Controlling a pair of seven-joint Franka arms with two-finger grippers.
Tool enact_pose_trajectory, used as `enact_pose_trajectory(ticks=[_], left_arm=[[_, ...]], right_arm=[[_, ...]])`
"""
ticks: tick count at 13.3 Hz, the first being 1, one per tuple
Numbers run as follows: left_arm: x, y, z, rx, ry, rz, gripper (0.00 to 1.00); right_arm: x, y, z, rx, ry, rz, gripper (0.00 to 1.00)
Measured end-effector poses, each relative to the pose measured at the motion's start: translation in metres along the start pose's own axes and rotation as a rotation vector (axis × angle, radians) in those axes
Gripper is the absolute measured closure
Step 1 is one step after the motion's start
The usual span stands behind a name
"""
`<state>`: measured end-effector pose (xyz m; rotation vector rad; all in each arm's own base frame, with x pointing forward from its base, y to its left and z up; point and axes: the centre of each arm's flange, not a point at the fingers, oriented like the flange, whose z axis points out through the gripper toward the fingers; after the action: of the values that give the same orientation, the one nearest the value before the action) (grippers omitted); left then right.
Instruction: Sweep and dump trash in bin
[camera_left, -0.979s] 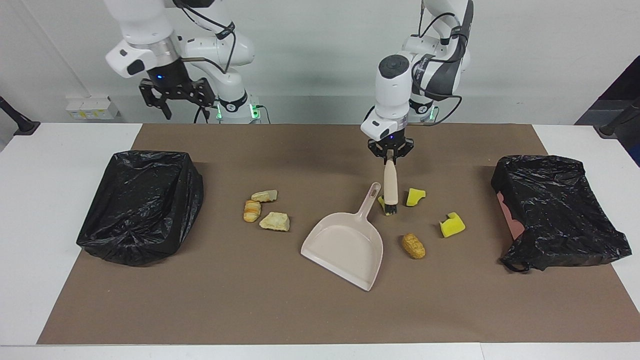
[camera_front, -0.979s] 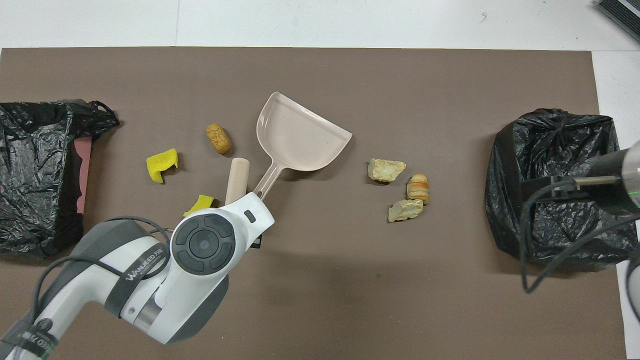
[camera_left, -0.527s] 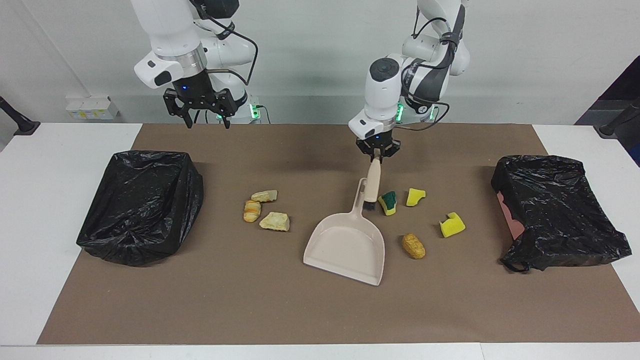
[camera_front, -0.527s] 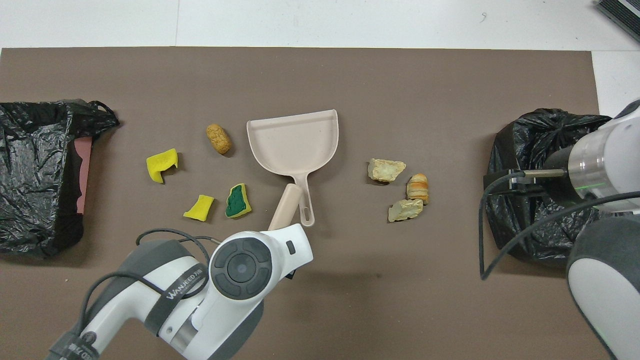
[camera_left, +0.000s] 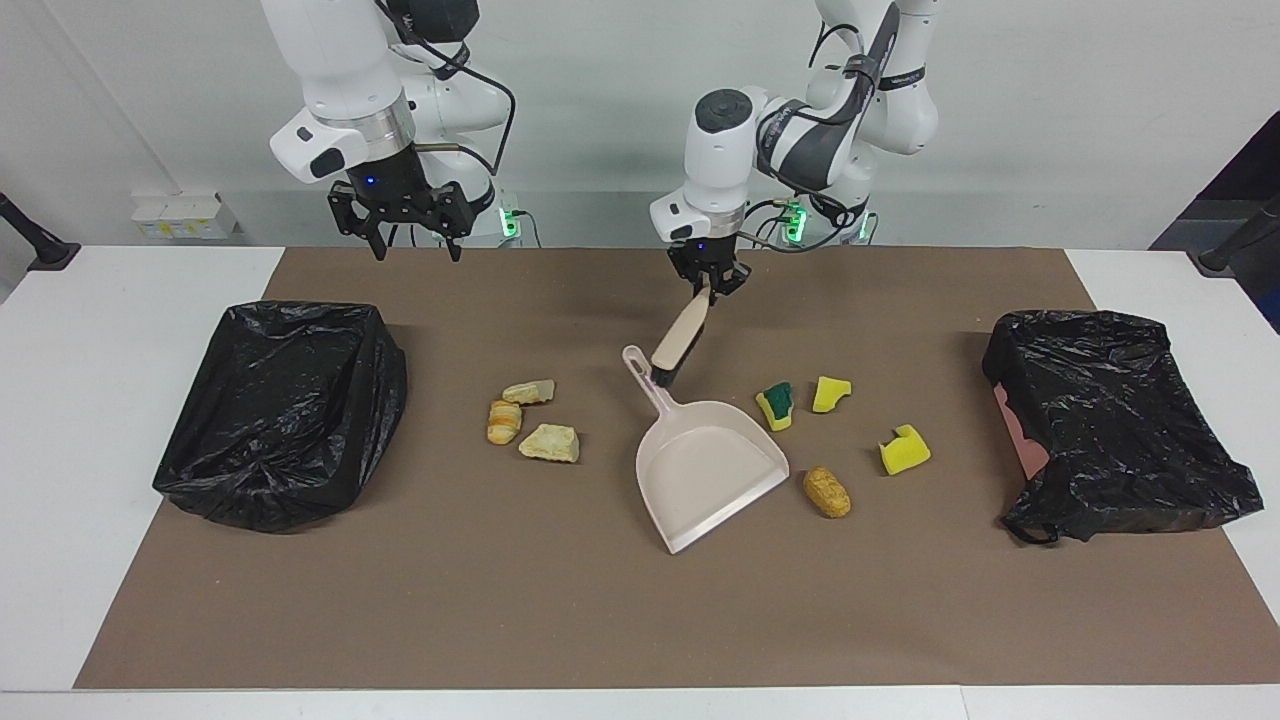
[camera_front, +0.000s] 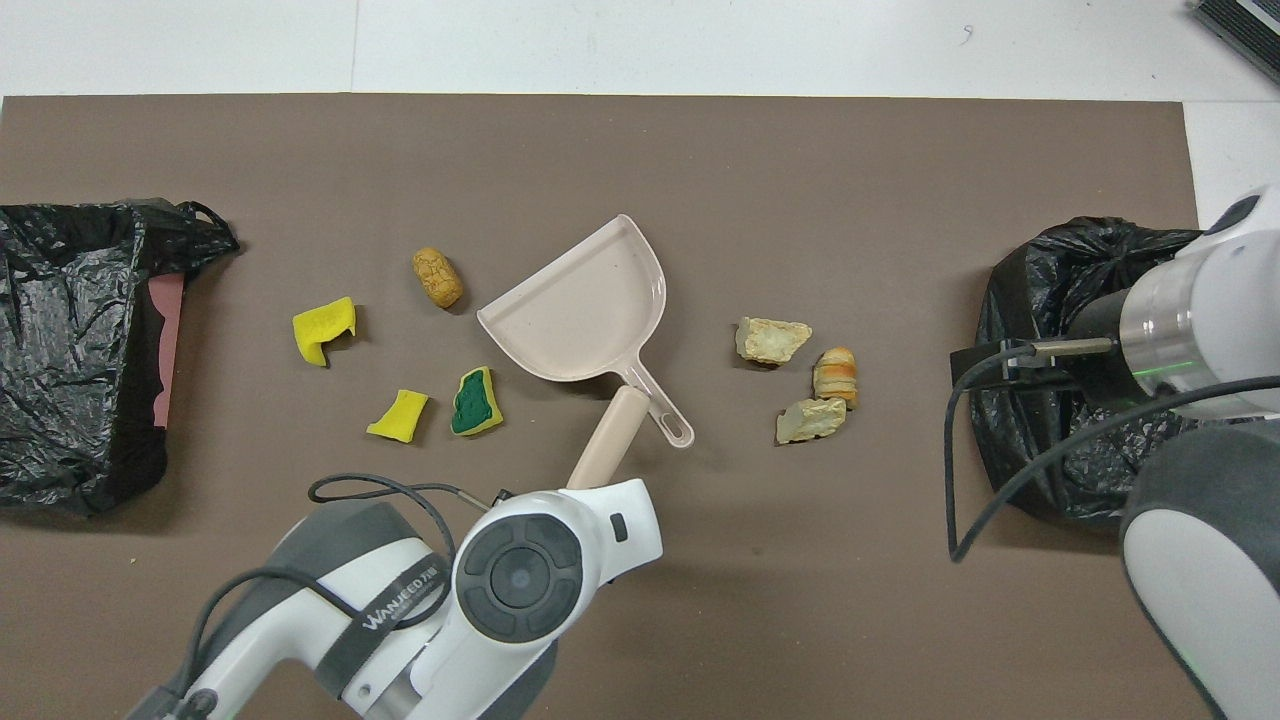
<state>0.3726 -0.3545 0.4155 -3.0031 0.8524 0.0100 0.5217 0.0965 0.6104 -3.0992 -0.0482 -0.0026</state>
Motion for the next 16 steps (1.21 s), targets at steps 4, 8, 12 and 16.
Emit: enact_pose_trajectory(ticks=[4, 8, 12, 16], left_arm=[[0.016, -0.113, -0.021, 0.034, 0.01, -0.162, 0.74], [0.008, -0.21, -0.018, 0.067, -0.01, -0.274, 0.74], [-0.014, -0.298, 0.004, 0.066, -0.061, -0.298, 0.74], [-0.03, -0.372, 0.041, 0.102, -0.076, -0.287, 0.74]], right_arm=[[0.01, -0.035, 0.026, 0.015, 0.015, -0.168, 0.0], [0.023, -0.107, 0.088, 0.017, 0.023, -0.334, 0.0], [0.029, -0.187, 0.165, 0.015, 0.019, -0.456, 0.0], [0.026, -0.222, 0.222, 0.006, -0.017, -0.502, 0.0]])
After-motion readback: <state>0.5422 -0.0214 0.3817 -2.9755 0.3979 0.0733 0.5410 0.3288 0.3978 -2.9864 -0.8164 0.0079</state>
